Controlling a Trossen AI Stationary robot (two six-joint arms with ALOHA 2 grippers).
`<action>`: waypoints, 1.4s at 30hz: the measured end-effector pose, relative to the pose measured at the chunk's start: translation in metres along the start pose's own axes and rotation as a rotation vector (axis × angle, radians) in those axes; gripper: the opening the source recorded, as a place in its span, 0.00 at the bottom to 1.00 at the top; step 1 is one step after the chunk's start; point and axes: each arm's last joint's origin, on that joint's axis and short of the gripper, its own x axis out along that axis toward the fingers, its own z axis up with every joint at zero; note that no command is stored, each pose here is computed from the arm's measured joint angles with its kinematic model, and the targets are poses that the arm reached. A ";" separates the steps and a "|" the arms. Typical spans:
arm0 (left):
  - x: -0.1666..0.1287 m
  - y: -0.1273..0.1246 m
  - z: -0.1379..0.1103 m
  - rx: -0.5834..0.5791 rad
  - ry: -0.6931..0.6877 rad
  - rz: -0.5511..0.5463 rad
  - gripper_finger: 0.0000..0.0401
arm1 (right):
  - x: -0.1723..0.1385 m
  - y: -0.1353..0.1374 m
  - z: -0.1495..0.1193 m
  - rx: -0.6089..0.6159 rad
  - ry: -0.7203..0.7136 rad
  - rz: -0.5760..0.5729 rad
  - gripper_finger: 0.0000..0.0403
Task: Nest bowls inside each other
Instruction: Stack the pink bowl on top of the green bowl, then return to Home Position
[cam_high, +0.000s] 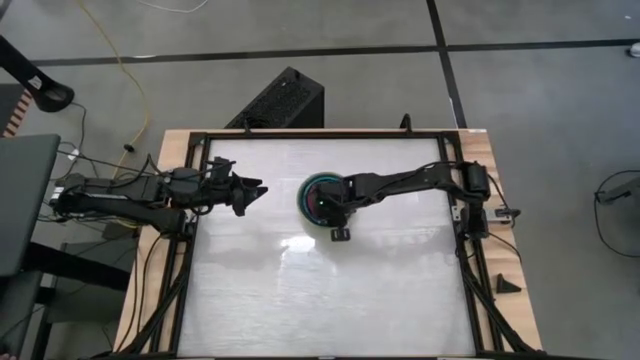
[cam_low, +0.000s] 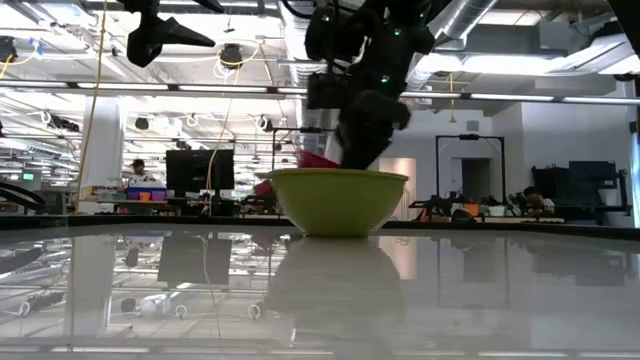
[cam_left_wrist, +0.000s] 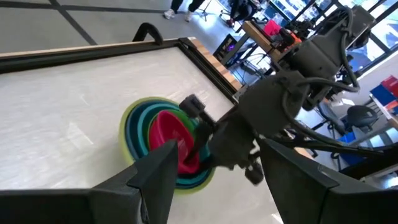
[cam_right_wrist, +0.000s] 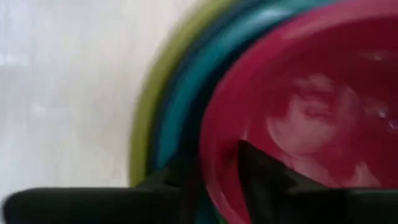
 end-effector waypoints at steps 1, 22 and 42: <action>0.000 0.000 0.000 0.000 0.000 0.000 0.54 | -0.002 -0.001 -0.001 0.002 0.020 0.003 0.37; -0.031 -0.021 0.023 0.145 -0.222 -0.255 0.54 | -0.195 -0.017 -0.004 0.226 -0.630 0.185 0.61; -0.080 0.049 -0.016 0.118 -0.232 -0.190 0.54 | -0.230 0.049 -0.183 0.614 -1.075 -0.027 0.53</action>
